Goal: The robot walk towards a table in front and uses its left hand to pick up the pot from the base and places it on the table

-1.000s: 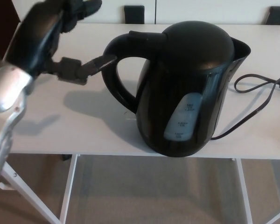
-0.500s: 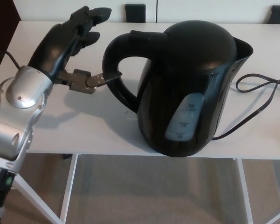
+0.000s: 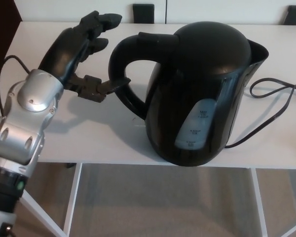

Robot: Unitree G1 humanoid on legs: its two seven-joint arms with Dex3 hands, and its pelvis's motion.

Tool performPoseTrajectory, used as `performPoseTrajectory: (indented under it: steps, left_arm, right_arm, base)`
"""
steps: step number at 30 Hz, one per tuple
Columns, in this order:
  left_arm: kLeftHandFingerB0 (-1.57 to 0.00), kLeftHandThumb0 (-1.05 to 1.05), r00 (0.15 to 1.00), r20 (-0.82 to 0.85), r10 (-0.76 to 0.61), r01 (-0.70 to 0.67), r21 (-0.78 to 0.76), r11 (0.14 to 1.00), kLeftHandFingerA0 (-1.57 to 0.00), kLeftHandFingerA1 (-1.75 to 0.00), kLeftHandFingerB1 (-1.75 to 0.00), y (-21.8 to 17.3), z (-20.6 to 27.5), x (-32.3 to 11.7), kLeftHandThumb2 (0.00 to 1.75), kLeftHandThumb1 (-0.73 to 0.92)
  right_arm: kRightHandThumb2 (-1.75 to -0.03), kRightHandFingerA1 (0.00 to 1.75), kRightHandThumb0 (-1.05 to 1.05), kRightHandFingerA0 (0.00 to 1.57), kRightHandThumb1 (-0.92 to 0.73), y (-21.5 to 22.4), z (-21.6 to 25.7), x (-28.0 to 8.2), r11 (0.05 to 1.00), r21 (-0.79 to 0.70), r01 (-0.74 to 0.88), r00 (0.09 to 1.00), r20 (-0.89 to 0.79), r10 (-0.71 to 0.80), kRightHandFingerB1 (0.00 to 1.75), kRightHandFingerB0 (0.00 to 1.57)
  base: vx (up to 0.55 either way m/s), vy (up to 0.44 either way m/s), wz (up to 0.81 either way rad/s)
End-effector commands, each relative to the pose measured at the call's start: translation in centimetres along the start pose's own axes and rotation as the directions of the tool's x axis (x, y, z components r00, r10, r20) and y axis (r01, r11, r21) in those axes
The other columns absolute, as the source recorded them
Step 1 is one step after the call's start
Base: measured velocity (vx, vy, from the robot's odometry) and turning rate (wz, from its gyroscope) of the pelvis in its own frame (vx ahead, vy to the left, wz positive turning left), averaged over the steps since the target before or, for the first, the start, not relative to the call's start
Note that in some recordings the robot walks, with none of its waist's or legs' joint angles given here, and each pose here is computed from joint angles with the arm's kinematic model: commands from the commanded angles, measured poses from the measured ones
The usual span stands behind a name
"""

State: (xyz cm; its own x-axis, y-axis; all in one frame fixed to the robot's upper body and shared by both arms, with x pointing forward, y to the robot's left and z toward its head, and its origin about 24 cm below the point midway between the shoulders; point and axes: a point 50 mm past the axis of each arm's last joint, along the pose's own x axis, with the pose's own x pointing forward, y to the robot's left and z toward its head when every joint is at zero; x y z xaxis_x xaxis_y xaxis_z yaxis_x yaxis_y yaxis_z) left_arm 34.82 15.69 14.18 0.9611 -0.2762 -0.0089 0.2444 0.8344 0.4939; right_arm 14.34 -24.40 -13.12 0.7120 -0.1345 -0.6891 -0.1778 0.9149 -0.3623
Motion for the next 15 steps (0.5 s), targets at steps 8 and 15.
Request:
performPoseTrajectory:
  steps: [8,15]
  left_arm:
    - [-0.21,-0.44,0.998,-0.052,0.029,-0.037,-0.158,0.987,-0.34,-0.43,-0.35,-0.12,-0.07,0.57,0.62,0.37]
    - [-0.21,-0.46,0.997,-0.064,0.033,-0.043,-0.17,0.985,-0.38,-0.45,-0.36,-0.15,-0.24,0.65,0.63,0.38]
  right_arm:
    - [-0.6,0.47,-0.28,0.37,-0.67,-0.34,0.41,0.2,0.998,-0.06,0.009,1.0,0.01,-0.008,0.41,0.37]
    - [-0.59,0.49,-0.25,0.39,-0.67,-0.16,0.63,0.17,0.999,-0.043,0.016,0.999,0.029,-0.014,0.43,0.39]
  base:
    - [0.0,0.0,0.0]
    - [0.0,0.0,0.0]
